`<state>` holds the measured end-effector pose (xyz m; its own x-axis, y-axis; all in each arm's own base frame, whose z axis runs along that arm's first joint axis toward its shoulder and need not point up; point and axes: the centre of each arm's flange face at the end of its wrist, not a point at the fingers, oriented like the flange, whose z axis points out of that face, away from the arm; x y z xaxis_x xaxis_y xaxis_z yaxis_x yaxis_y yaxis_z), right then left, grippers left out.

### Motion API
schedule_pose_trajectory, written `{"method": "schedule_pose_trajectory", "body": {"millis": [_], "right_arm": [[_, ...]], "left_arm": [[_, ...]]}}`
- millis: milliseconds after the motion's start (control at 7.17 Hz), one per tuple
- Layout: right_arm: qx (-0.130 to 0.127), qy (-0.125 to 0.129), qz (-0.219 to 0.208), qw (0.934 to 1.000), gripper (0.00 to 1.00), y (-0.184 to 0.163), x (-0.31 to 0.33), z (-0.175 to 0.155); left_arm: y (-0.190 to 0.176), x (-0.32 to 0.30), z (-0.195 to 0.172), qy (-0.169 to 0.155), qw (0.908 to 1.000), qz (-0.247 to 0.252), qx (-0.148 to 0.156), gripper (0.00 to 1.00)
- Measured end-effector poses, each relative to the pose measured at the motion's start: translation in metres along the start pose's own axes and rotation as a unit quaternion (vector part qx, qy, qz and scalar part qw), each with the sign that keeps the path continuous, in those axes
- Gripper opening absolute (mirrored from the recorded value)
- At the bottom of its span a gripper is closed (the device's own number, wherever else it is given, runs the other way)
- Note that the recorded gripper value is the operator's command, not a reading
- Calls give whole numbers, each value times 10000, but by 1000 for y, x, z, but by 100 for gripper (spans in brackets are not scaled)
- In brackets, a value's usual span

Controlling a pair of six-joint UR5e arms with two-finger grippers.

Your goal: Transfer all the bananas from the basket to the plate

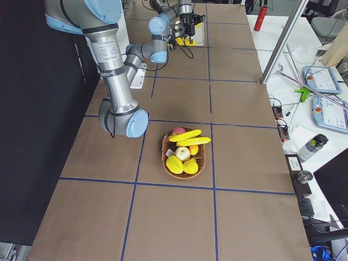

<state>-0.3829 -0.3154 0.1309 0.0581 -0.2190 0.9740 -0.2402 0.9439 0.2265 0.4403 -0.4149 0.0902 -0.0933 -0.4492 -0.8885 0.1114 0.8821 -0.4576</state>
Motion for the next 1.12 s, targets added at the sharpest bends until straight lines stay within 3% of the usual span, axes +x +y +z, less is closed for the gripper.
{"method": "schedule_pose_trajectory", "body": {"millis": [139, 279, 418, 1116], "right_arm": [[9, -2, -1, 10000, 6, -1, 0, -1], [10, 3, -1, 10000, 70, -1, 1, -1], [10, 0, -5, 10000, 100, -1, 1, -2], [18, -113, 323, 9994, 100, 0, -6, -14]], "left_arm": [[3, 0, -1, 16, 10000, 10, -20, 0], [3, 0, -3, 24, 10000, 8, -18, 0], [2, 0, -5, 26, 10000, 2, -5, 0], [-17, 1, -10, -63, 9997, -124, 218, 0]]}}
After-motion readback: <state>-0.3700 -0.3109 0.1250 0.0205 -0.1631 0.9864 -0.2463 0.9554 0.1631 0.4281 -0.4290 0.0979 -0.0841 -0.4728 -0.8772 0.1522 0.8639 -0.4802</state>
